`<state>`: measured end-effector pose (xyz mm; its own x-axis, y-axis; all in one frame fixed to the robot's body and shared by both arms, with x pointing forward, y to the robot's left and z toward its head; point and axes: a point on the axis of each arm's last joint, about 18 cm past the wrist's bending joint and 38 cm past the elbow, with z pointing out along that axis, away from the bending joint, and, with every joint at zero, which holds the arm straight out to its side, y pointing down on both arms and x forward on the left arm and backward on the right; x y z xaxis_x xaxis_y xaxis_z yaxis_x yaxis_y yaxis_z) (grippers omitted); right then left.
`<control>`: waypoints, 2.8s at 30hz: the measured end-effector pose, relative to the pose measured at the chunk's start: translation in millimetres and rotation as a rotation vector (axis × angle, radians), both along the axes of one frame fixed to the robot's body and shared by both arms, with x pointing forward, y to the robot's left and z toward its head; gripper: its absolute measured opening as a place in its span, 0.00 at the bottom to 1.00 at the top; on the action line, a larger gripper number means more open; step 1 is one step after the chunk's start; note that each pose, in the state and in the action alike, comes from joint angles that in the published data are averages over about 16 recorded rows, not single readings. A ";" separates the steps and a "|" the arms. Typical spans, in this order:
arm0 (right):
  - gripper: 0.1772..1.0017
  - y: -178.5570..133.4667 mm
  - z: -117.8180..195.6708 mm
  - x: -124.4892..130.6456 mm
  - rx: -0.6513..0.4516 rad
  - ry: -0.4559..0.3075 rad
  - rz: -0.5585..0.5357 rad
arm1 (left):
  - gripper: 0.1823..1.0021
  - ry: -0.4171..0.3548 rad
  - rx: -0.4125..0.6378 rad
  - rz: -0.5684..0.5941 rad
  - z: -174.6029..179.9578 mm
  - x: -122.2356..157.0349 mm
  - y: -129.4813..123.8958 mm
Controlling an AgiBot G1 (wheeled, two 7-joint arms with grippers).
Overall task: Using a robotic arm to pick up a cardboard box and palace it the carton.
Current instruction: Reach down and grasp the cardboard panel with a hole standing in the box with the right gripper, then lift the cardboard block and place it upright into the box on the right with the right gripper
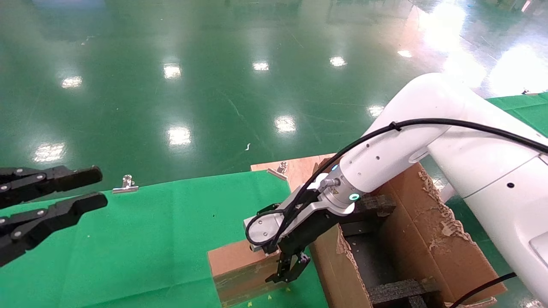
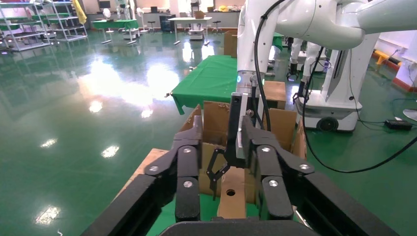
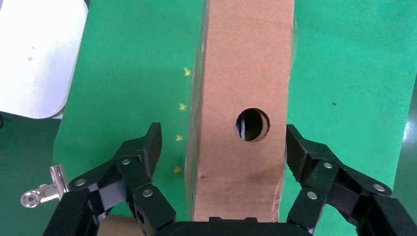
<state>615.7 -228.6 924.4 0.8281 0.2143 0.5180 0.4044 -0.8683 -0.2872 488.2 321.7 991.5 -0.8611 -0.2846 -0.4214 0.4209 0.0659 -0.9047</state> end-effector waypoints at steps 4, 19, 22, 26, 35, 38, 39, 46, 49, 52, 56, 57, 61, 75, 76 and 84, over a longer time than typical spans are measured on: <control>0.86 -0.1 -0.2 -0.2 0.003 0.001 0.000 | 0.24 0.000 0.000 0.000 0.0 0.0 0.0; 0.47 -0.4 -0.2 -0.3 0.010 0.001 -0.003 | 0.63 0.000 0.000 0.000 0.0 0.0 0.0; 0.39 -1.1 1.9 -0.1 0.019 0.001 -0.010 | 0.72 0.000 0.000 0.000 0.0 0.0 0.0; 0.30 -3.6 10.9 0.0 0.043 -0.005 -0.023 | 0.80 0.000 0.000 0.000 0.0 0.0 0.0; 0.22 -19.8 71.0 -5.6 0.122 -0.079 -0.070 | 0.95 0.000 0.000 0.000 0.0 0.0 0.0; 0.21 -29.2 100.6 -11.7 0.148 -0.122 -0.089 | 0.97 0.000 0.000 0.000 0.0 0.0 0.0; 0.21 -32.6 110.3 -14.1 0.155 -0.137 -0.096 | 0.98 0.000 0.000 0.000 0.0 0.0 0.0; 0.21 -62.7 166.7 -34.1 0.202 -0.229 -0.161 | 1.00 0.000 0.000 0.000 0.0 0.0 0.0; 0.20 -79.9 180.9 -42.2 0.220 -0.253 -0.203 | 1.00 0.000 0.000 0.000 0.0 0.0 0.0; 0.20 -100.7 189.0 -50.0 0.236 -0.270 -0.255 | 1.00 0.000 0.000 0.000 0.0 0.0 0.0; 0.20 -132.5 192.2 -61.2 0.255 -0.282 -0.339 | 1.00 0.000 0.000 0.000 0.0 0.0 0.0; 0.20 -141.0 191.8 -64.4 0.259 -0.284 -0.363 | 1.00 0.000 0.000 0.000 0.0 0.0 0.0; 0.20 -176.1 187.1 -79.4 0.276 -0.287 -0.461 | 1.00 0.000 0.000 0.000 0.0 0.0 0.0; 0.20 -267.8 123.5 -133.0 0.328 -0.209 -0.781 | 1.00 0.000 0.000 0.000 0.0 0.0 0.0; 0.20 -271.7 117.6 -135.6 0.330 -0.200 -0.799 | 1.00 0.000 0.000 0.000 0.0 0.0 0.0; 0.20 -289.3 80.7 -149.3 0.342 -0.148 -0.899 | 1.00 0.000 0.000 0.000 0.0 0.0 0.0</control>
